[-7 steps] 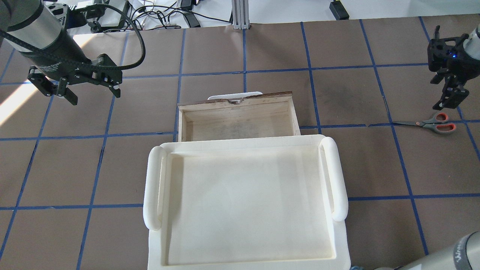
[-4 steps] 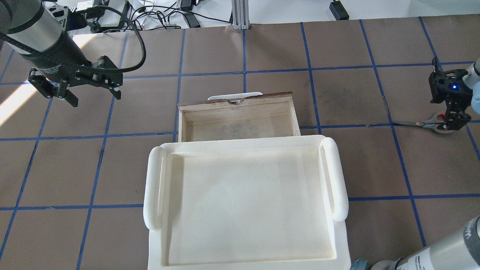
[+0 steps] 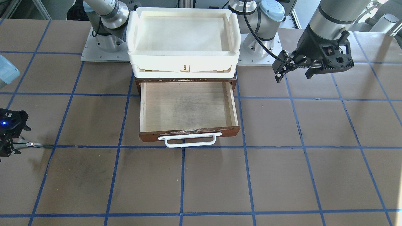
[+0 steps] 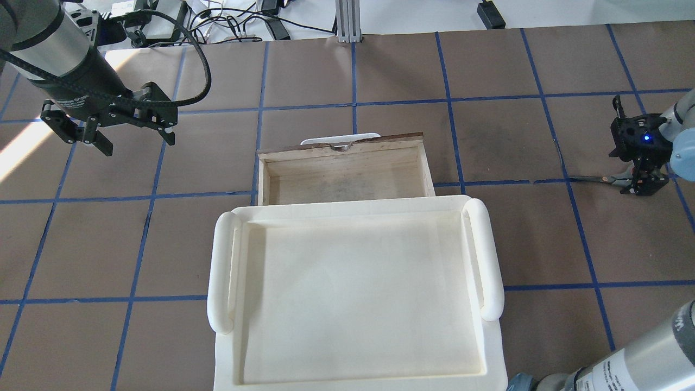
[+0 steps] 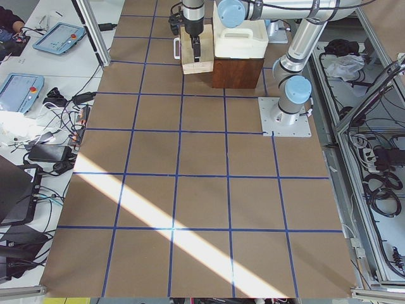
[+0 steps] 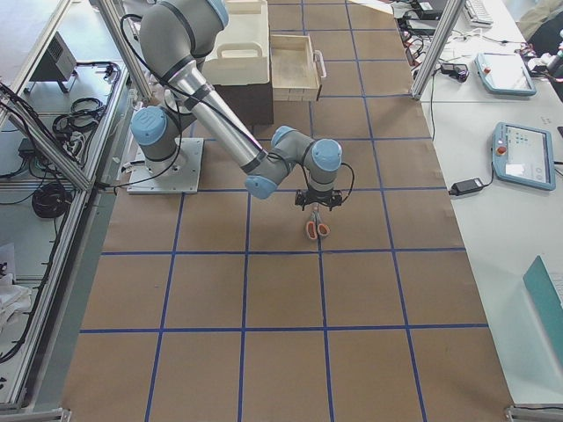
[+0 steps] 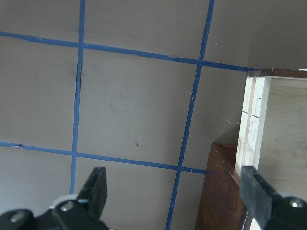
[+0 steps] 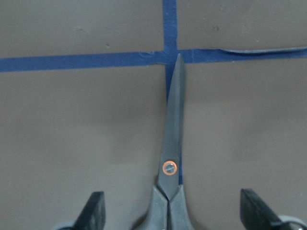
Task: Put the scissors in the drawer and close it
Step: 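Close the right gripper on the scissors handle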
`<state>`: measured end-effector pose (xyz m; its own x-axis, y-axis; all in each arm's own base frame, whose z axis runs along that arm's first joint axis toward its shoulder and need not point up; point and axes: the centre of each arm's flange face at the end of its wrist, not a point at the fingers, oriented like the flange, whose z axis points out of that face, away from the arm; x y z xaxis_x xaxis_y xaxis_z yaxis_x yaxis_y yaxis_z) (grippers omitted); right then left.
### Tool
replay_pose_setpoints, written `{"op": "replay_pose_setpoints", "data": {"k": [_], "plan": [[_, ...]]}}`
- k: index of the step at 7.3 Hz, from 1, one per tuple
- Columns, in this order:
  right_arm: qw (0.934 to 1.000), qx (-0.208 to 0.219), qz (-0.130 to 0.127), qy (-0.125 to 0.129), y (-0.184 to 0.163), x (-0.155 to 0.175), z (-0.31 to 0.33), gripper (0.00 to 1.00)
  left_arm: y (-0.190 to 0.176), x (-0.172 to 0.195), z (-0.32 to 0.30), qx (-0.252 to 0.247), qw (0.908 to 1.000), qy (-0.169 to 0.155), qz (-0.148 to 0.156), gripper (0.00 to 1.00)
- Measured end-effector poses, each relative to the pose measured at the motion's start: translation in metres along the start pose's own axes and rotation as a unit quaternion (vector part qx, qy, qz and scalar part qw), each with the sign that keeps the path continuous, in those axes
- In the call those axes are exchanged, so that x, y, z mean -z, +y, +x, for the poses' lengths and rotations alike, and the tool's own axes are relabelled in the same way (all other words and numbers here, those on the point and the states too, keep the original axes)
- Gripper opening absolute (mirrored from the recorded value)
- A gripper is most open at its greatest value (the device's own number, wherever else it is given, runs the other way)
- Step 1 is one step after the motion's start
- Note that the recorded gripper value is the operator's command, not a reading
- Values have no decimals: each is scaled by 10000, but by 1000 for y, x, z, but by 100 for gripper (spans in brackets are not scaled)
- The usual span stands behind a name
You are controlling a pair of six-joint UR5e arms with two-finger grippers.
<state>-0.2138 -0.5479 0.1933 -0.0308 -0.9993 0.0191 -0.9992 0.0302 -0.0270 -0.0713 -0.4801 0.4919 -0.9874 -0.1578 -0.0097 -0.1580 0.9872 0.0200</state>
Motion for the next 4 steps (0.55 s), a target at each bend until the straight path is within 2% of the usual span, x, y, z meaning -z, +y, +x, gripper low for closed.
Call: {"op": "replay_pose_setpoints", "data": {"k": [4], "plan": [[9999, 55, -153, -15, 7, -19, 3, 100, 1, 0, 0, 0, 10000, -3, -5, 100]]}}
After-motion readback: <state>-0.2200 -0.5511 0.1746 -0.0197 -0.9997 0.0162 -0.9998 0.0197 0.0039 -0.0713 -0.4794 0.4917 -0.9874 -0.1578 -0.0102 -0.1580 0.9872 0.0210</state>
